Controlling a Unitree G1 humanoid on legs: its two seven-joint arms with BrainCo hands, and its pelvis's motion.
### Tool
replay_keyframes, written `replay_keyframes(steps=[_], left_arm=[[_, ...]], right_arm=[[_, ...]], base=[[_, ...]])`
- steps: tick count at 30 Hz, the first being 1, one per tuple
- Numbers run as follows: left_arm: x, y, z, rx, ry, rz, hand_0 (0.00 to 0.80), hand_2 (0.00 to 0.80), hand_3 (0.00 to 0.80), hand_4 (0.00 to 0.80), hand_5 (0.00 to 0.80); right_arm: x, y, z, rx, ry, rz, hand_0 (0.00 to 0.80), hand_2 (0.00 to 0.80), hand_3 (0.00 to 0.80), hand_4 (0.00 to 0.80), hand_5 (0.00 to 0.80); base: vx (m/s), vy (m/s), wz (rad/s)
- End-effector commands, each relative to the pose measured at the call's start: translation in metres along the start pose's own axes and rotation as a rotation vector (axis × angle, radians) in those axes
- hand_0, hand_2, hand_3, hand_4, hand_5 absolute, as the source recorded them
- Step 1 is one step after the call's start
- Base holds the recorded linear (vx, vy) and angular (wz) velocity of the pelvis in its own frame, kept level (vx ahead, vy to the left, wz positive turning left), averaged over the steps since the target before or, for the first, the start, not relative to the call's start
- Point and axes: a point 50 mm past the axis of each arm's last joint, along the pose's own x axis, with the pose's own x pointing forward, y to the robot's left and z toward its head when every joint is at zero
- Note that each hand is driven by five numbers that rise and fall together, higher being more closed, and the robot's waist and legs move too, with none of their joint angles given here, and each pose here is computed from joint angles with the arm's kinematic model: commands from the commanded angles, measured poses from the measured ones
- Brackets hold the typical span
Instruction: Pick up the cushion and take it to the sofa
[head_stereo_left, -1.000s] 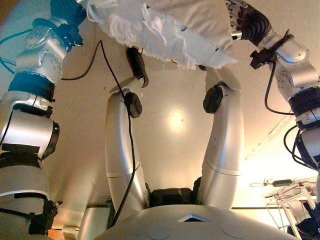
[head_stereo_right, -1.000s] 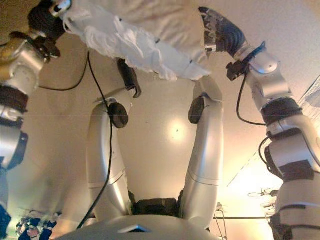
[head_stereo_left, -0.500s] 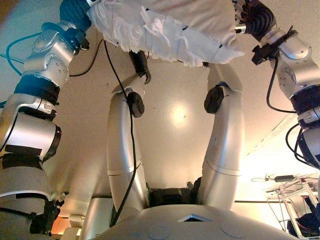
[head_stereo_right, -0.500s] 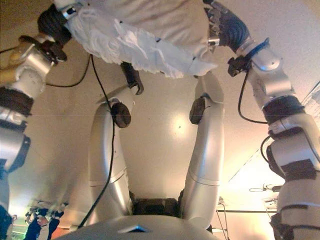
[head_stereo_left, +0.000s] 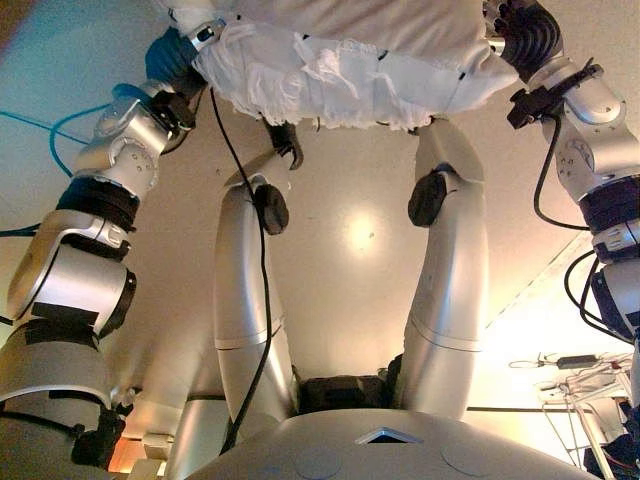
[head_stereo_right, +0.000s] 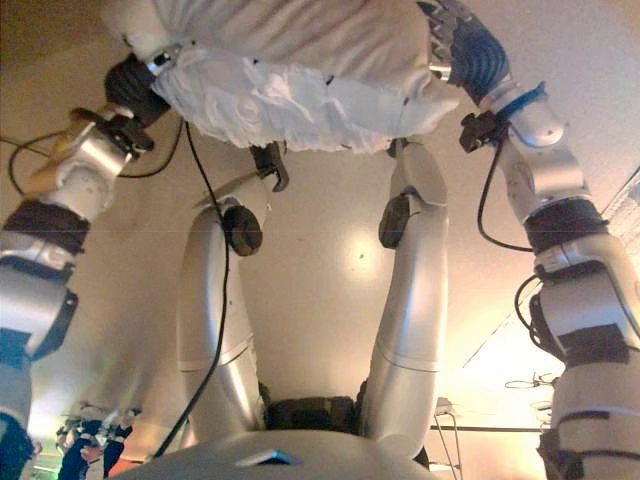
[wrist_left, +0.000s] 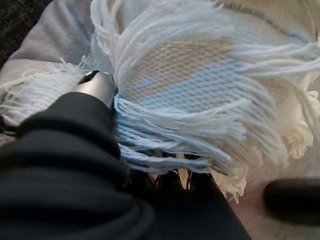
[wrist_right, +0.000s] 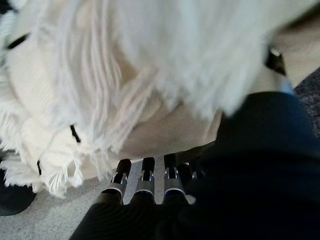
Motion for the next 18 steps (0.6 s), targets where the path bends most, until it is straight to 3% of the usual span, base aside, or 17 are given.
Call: replay_keyframes(steps=[1,6,12,18], left_arm=[[0.006,-0.049,-0.034,-0.104,0.021,-0.292,0.8,0.8,0.8,0.8,0.8],[0.002,-0.049,-0.038,-0.091,0.05,-0.286,0.8,0.8,0.8,0.8,0.8],[-0.002,-0.043,-0.034,-0.086,0.057,-0.247,0.8,0.8,0.8,0.8,0.8],[-0.003,-0.041,-0.034,-0.09,0.033,-0.235,0.8,0.8,0.8,0.8,0.8]], right_arm=[[0.006,0.03,0.01,-0.131,-0.033,0.175,0.0,0.0,0.0,0.0,0.0],[0.006,0.024,0.017,-0.355,-0.005,0.13,0.0,0.0,0.0,0.0,0.0],[-0.001,-0.013,0.048,-0.988,-0.097,-0.311,0.0,0.0,0.0,0.0,0.0],[-0.001,-0.008,0.067,-1.181,-0.231,-0.32,0.0,0.0,0.0,0.0,0.0]], base=[[-0.079,-0.046,-0.01],[-0.045,-0.028,-0.04],[0.001,-0.01,-0.07],[0.005,0.015,-0.12]])
